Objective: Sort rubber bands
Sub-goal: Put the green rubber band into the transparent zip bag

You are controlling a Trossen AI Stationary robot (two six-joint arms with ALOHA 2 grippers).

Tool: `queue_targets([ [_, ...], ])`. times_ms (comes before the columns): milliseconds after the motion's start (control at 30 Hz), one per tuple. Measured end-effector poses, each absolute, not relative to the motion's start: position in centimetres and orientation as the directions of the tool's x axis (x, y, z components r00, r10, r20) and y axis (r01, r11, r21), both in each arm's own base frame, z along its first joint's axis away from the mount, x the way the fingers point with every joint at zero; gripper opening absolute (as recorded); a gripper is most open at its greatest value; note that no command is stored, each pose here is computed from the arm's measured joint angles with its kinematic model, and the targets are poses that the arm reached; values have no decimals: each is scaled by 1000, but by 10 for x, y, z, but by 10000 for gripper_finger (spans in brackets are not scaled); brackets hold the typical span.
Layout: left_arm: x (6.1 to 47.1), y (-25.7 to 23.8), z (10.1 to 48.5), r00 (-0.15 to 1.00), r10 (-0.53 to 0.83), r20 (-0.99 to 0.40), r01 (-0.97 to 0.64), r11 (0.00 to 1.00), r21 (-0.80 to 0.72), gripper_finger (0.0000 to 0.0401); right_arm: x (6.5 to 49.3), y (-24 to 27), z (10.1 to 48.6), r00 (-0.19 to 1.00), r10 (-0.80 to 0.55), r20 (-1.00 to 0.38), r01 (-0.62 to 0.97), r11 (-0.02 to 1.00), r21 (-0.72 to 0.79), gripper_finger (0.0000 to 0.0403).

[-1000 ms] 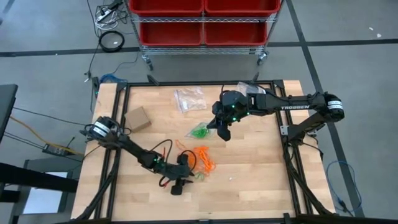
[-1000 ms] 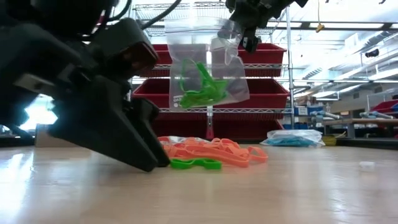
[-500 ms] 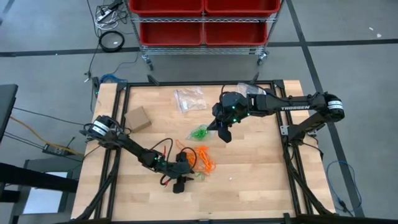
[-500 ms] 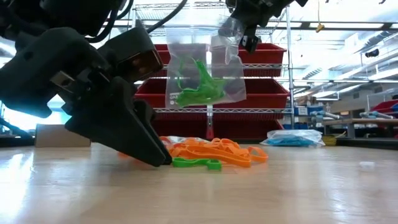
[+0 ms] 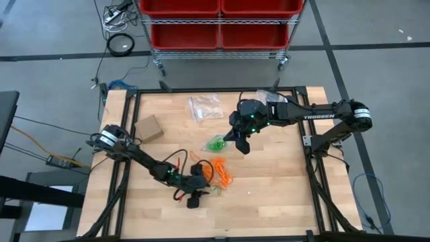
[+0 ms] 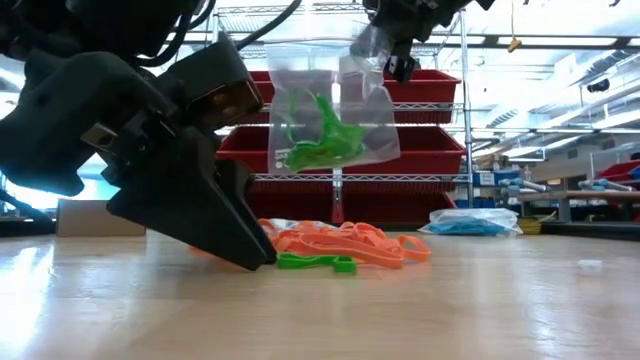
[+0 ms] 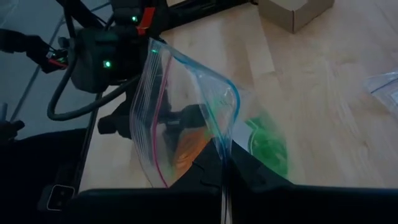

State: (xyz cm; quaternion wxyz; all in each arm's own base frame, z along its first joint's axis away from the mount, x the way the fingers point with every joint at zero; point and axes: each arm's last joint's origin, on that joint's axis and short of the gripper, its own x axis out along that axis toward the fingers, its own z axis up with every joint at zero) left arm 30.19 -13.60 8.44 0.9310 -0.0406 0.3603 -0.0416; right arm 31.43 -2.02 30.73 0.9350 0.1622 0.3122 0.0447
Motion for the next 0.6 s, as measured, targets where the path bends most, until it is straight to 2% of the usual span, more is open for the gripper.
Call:
queue_targets([
  [267, 310, -130, 84, 744, -39, -667, 30, 999, -26, 163, 315, -15, 308, 804, 197, -561, -3, 945, 326, 0],
  [400, 317, -126, 82, 742, -77, -666, 70, 997, -36, 159, 315, -14, 308, 802, 202, -562, -9, 945, 326, 0],
  [600, 326, -128, 82, 728, -155, -668, 172, 984, -41, 88, 315, -14, 308, 802, 201, -562, -10, 946, 324, 0],
])
